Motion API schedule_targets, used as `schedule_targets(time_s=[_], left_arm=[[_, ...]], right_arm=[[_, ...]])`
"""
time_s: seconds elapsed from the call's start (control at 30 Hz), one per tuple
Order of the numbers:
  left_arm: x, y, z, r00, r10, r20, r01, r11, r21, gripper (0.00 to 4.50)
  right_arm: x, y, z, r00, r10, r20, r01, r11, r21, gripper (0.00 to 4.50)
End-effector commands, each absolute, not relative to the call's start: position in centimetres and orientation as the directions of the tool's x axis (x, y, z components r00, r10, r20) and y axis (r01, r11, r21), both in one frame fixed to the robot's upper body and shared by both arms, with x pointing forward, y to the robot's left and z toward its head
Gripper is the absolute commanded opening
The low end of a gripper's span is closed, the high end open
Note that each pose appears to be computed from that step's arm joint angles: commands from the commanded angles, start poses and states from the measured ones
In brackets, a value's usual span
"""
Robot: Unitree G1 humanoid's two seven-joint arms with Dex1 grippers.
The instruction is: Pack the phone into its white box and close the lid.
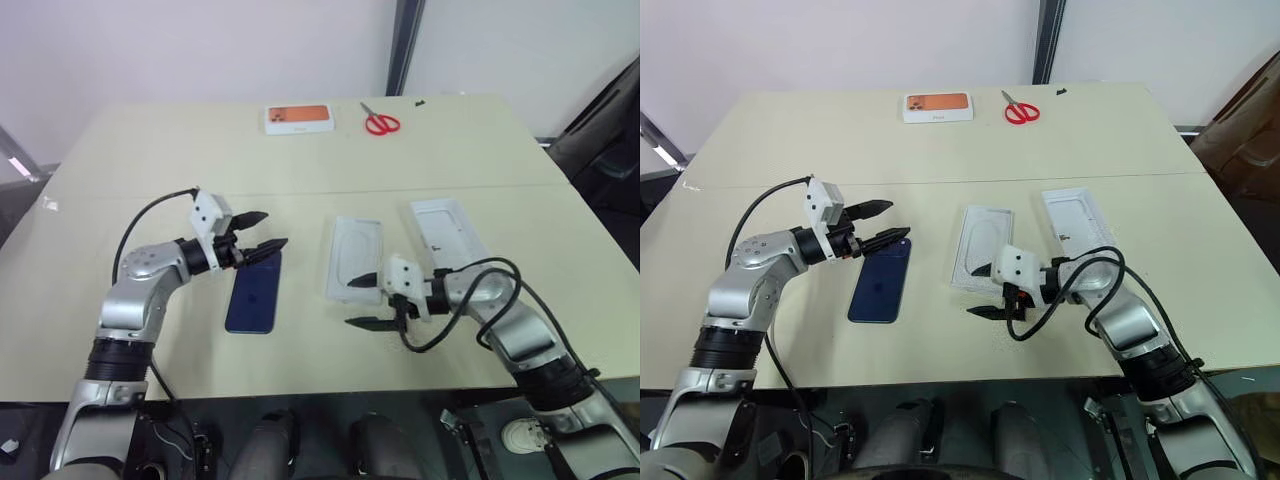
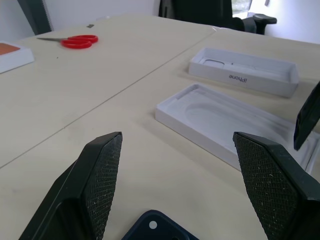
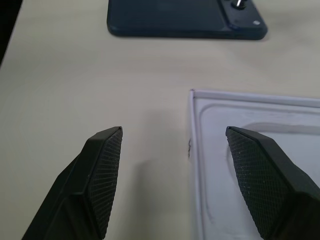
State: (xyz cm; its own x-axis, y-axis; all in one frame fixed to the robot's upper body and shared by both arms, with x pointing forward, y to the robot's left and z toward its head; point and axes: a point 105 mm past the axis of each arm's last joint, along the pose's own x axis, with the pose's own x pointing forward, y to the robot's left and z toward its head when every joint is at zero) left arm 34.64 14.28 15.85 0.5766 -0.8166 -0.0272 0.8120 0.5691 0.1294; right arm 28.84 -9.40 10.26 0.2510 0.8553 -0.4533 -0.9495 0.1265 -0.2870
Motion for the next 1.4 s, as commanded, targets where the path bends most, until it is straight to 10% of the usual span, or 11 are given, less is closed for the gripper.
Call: schedule_targets(time_s=[0.03, 0.17, 0.53, 0.63, 1.4], left_arm=[[34.7, 14.0, 16.9, 0.575, -0.818, 0.001, 0.806, 0.566, 0.173, 3.75], [34.7, 14.1, 16.8, 0.579, -0.816, -0.002, 0.803, 0.569, 0.179, 3.75], [34.6, 14.1, 16.7, 0.58, -0.814, -0.008, 0.802, 0.57, 0.18, 3.75], [34.7, 14.1, 16.7, 0.583, -0.812, -0.009, 0.8, 0.572, 0.183, 3.75], [34.4, 15.1, 16.0, 0.6, -0.799, -0.035, 0.792, 0.587, 0.167, 3.75]], right_arm=[[29.3, -9.3, 11.0, 0.287, 0.855, -0.431, -0.925, 0.131, -0.357, 2.56], [29.6, -9.5, 10.9, 0.305, 0.849, -0.432, -0.92, 0.145, -0.363, 0.59], [29.7, -9.9, 10.1, 0.299, 0.835, -0.462, -0.923, 0.129, -0.363, 0.59], [29.4, -10.0, 9.8, 0.274, 0.838, -0.471, -0.933, 0.113, -0.342, 0.01], [27.2, -9.6, 10.6, 0.156, 0.884, -0.441, -0.947, 0.007, -0.321, 0.32]])
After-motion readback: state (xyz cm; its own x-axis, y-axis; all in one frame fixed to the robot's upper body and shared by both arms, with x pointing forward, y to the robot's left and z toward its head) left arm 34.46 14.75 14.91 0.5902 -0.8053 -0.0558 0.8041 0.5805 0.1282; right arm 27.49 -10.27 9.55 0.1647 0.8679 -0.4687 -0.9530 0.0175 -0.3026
